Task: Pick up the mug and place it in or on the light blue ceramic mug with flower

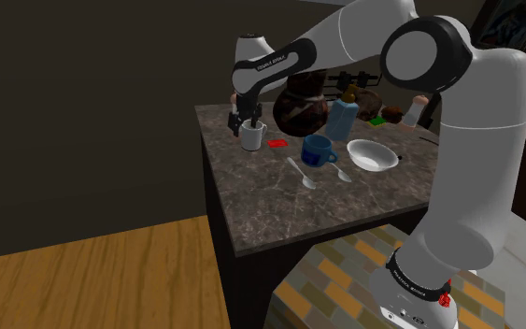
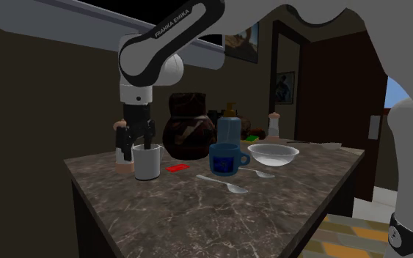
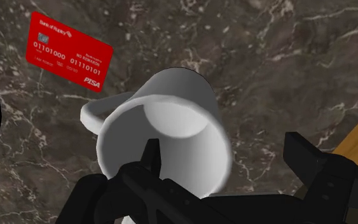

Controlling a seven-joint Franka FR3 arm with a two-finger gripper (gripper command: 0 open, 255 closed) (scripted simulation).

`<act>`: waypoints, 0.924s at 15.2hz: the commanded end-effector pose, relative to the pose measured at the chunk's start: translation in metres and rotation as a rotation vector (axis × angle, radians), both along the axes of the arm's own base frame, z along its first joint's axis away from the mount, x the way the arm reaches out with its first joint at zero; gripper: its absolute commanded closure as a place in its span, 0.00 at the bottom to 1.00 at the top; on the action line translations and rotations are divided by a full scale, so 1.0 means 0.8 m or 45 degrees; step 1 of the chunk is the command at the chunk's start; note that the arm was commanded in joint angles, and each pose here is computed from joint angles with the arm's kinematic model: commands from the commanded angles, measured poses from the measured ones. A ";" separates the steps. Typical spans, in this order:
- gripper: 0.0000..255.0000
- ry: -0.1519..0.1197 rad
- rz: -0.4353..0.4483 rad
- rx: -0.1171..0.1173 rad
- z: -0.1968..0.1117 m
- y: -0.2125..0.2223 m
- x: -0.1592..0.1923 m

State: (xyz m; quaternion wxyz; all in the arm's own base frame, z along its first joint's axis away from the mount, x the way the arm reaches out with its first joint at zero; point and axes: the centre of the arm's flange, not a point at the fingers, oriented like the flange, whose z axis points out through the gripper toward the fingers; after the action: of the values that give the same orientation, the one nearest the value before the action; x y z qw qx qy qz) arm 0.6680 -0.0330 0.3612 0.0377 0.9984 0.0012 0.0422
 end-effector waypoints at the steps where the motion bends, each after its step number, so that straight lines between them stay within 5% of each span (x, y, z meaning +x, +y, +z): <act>1: 0.00 -0.001 0.000 0.000 -0.003 -0.001 0.000; 6: 0.00 -0.001 0.000 0.000 -0.003 -0.001 0.000; 7: 1.00 -0.001 0.000 0.000 -0.003 -0.001 0.000; 14: 1.00 -0.001 0.000 0.000 -0.003 -0.001 0.000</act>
State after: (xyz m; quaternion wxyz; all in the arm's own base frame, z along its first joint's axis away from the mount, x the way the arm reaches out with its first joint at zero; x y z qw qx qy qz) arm 0.6682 -0.0336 0.3589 0.0377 0.9984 0.0013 0.0423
